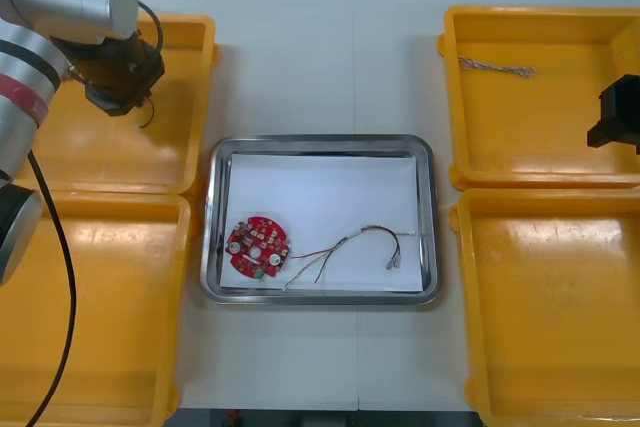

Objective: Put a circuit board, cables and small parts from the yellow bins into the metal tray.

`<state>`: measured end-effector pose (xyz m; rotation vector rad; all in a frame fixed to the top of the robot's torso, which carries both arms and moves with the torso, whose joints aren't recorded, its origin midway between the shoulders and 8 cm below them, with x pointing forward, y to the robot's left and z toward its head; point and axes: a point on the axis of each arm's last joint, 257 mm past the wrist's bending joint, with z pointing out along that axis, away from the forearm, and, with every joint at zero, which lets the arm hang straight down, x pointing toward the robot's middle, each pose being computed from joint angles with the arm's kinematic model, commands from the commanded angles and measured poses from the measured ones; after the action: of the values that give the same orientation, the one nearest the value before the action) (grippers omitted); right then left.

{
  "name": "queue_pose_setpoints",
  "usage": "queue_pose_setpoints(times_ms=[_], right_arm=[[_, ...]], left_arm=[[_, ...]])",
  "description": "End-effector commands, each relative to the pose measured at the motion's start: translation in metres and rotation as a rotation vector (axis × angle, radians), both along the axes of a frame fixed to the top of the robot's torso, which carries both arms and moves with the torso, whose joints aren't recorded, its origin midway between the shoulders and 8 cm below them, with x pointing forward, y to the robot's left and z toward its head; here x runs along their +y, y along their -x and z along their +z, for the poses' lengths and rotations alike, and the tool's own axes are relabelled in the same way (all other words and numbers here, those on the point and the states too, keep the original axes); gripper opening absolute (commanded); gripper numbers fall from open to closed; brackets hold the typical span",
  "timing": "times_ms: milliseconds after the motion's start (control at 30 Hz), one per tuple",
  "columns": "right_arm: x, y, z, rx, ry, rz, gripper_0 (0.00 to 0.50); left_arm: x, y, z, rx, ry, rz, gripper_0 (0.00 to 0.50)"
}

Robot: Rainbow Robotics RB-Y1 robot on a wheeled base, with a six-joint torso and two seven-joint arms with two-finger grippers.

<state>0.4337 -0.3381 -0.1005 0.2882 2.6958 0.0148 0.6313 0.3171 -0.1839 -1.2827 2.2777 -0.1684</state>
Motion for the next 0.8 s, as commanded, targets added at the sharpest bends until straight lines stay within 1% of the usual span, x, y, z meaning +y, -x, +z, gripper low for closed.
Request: queue_pose_setpoints(times_ms=[33, 100, 167, 200, 267, 333, 367, 400, 500, 567, 600, 633, 667, 733, 800], right_arm=[[-0.027, 0.000, 0.013, -0.014, 0.049, 0.003, 0.500], [-0.027, -0.001, 0.013, -0.012, 0.051, 0.009, 0.500], [-0.028, -0.001, 0.012, -0.011, 0.055, 0.013, 0.500], [-0.027, -0.001, 0.013, -0.013, 0.059, 0.019, 0.500], [-0.027, -0.001, 0.013, -0.012, 0.061, 0.027, 0.500], [-0.026, -0.001, 0.013, -0.011, 0.063, 0.038, 0.500], [-0.026, 0.000, 0.013, -0.010, 0.063, 0.040, 0.500], [-0.026, 0.000, 0.012, -0.008, 0.063, 0.044, 0.500], [-0.026, 0.000, 0.013, -0.008, 0.068, 0.053, 0.500], [-0.024, -0.001, 0.013, -0.010, 0.067, 0.060, 0.500], [-0.025, -0.002, 0.014, -0.013, 0.070, 0.062, 0.500], [-0.024, -0.004, 0.015, -0.022, 0.070, 0.066, 0.500], [-0.024, -0.005, 0.016, -0.026, 0.072, 0.070, 0.500], [-0.021, -0.010, 0.020, -0.048, 0.071, 0.075, 0.500], [-0.019, -0.016, 0.022, -0.070, 0.072, 0.083, 0.500]], left_arm=[[0.004, 0.008, 0.043, -0.017, -0.108, -0.132, 0.000], [0.003, 0.021, 0.050, 0.011, -0.133, -0.170, 0.000], [0.000, 0.030, 0.055, 0.030, -0.117, -0.201, 0.000], [-0.003, 0.035, 0.059, 0.037, -0.100, -0.228, 0.000], [-0.005, 0.042, 0.064, 0.042, -0.097, -0.276, 0.000], [-0.008, 0.050, 0.070, 0.043, -0.111, -0.333, 0.000], [-0.008, 0.052, 0.073, 0.041, -0.120, -0.345, 0.000], [-0.009, 0.056, 0.075, 0.047, -0.136, -0.372, 0.000], [-0.011, 0.064, 0.082, 0.057, -0.157, -0.427, 0.000], [-0.014, 0.071, 0.084, 0.073, -0.153, -0.463, 0.000], [-0.017, 0.077, 0.083, 0.087, -0.139, -0.491, 0.000], [-0.020, 0.082, 0.085, 0.094, -0.135, -0.521, 0.000], [-0.020, 0.085, 0.086, 0.098, -0.139, -0.534, 0.000], [-0.021, 0.094, 0.091, 0.107, -0.165, -0.594, 0.000], [-0.021, 0.100, 0.095, 0.115, -0.179, -0.632, 0.000]])
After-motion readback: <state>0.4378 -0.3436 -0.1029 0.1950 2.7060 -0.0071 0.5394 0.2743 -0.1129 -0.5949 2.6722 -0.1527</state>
